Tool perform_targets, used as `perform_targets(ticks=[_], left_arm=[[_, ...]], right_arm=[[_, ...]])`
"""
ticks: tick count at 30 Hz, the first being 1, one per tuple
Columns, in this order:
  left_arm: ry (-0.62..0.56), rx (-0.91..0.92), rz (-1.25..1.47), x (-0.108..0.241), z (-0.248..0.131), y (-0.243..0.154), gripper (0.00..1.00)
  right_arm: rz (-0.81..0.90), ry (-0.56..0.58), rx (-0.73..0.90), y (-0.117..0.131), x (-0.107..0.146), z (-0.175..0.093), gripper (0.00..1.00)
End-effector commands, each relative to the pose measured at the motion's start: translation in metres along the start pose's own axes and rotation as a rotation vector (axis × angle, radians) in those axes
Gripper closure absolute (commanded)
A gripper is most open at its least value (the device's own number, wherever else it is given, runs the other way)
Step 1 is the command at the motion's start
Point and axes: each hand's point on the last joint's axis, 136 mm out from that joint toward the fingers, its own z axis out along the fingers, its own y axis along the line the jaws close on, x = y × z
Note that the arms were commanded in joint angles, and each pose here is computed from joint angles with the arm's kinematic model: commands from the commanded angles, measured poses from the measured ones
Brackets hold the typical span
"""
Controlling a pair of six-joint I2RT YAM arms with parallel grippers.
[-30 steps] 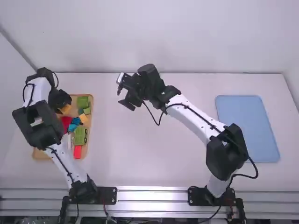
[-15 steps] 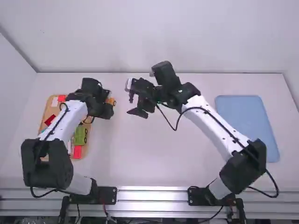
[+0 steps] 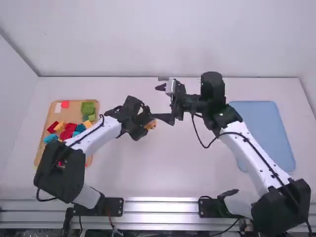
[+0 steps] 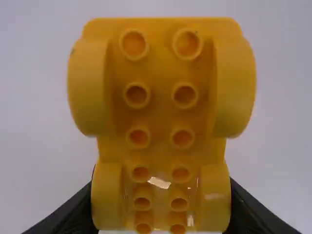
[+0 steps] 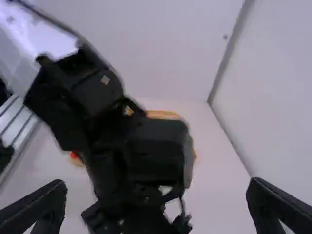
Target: Assemble lego blocks to make yellow taxi
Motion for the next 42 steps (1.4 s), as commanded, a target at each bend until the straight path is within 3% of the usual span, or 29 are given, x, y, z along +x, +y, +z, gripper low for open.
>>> perform_targets(ticks=[1, 3, 8, 12, 18, 19, 20, 25, 31, 35, 39, 42], left_arm=[[0.052, 0.075, 0.159, 0.008, 0.020, -0.025, 0.91], [0.069, 0.108, 0.263, 0.006, 0.030, -0.040, 0.78], [0.088, 0.150, 0.410, 0.001, 0.046, -0.058, 0.77], [0.125, 0.196, 0.511, 0.005, 0.059, -0.070, 0.69], [0.133, 0.204, 0.533, 0.004, 0.067, -0.070, 0.43], [0.127, 0.184, 0.531, 0.002, 0.068, -0.065, 0.13], [0.127, 0.165, 0.530, 0.000, 0.068, -0.062, 0.01], [0.108, 0.108, 0.410, -0.013, 0.053, -0.047, 0.01], [0.022, -0.001, 0.094, -0.017, 0.006, 0.010, 0.01], [-0.090, -0.084, -0.283, 0.003, -0.041, 0.068, 0.01], [-0.191, -0.116, -0.635, 0.029, -0.087, 0.103, 0.01], [-0.236, -0.148, -0.862, 0.054, -0.117, 0.119, 0.01]], right_arm=[[0.085, -0.015, 0.131, 0.000, -0.015, -0.021, 0.02], [0.089, -0.010, 0.224, 0.001, -0.017, -0.030, 0.02], [0.074, -0.014, 0.322, 0.014, -0.022, -0.041, 0.02], [0.074, -0.020, 0.350, 0.022, -0.023, -0.046, 0.02], [0.107, -0.011, 0.358, 0.018, -0.017, -0.045, 0.02], [0.130, -0.011, 0.363, 0.014, -0.014, -0.044, 0.02], [0.138, -0.010, 0.367, 0.012, -0.012, -0.044, 0.02], [0.146, -0.026, 0.357, 0.004, -0.010, -0.039, 0.02], [0.123, -0.036, 0.303, 0.001, -0.010, -0.020, 0.02], [0.100, 0.011, 0.177, 0.003, -0.010, 0.006, 0.02], [0.086, 0.056, 0.093, -0.005, -0.006, 0.031, 0.02], [0.053, 0.045, -0.033, 0.004, -0.008, 0.052, 0.02]])
